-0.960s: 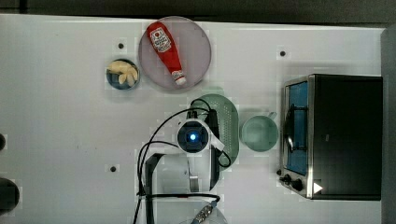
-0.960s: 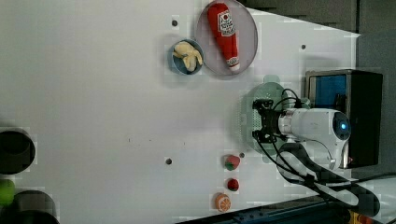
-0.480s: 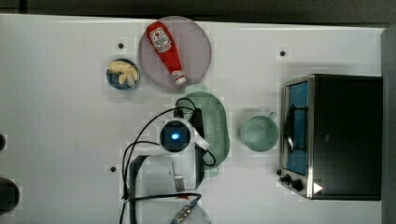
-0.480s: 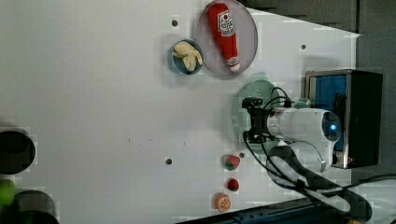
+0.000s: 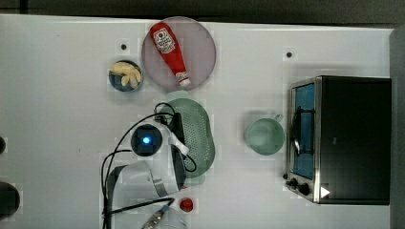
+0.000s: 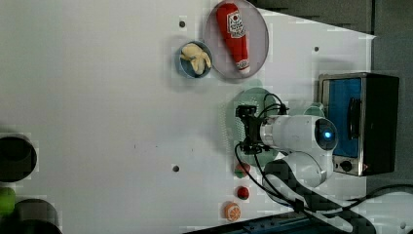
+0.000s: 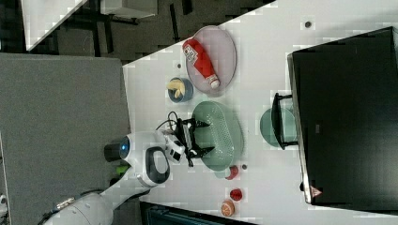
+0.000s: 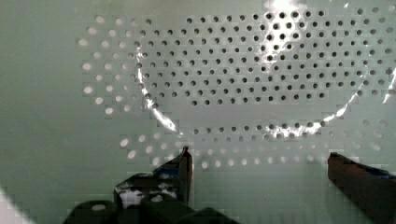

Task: Drag strainer right to left.

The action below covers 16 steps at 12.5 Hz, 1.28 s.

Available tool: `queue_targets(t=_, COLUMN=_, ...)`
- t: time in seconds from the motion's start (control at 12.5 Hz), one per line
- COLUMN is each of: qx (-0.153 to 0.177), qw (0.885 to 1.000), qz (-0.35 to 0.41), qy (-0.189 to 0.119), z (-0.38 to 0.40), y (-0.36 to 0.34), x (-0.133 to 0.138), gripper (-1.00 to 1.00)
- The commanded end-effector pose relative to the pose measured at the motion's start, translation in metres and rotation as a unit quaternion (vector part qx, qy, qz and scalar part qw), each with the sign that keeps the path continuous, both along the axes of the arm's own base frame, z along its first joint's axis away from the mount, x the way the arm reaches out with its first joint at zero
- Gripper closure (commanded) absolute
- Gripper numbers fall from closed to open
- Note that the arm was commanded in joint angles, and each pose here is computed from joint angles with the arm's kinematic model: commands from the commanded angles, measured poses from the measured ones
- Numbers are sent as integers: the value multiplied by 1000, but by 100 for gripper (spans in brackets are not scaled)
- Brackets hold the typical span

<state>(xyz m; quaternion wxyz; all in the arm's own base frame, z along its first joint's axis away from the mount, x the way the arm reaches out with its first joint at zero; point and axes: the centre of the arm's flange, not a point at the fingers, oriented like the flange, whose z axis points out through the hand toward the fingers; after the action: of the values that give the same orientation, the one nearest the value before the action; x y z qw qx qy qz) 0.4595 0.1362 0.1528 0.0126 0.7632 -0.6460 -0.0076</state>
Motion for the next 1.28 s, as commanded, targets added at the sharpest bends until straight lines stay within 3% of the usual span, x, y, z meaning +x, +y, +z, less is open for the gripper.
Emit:
queue_targets(t=0.08, qx=-6, qw=999, qz=-47, qy=12, z=3, y=17, x=6, gripper=-100)
queue_targets(t=0.64, qx=0, qw=997, qz=-73, qy=6, z=0, y=98, x=14, gripper=-100)
queue_targets(t=1.28, qx=16, qw=996, qz=-79, qy=23, z=-5, y=172, x=22, gripper=-100)
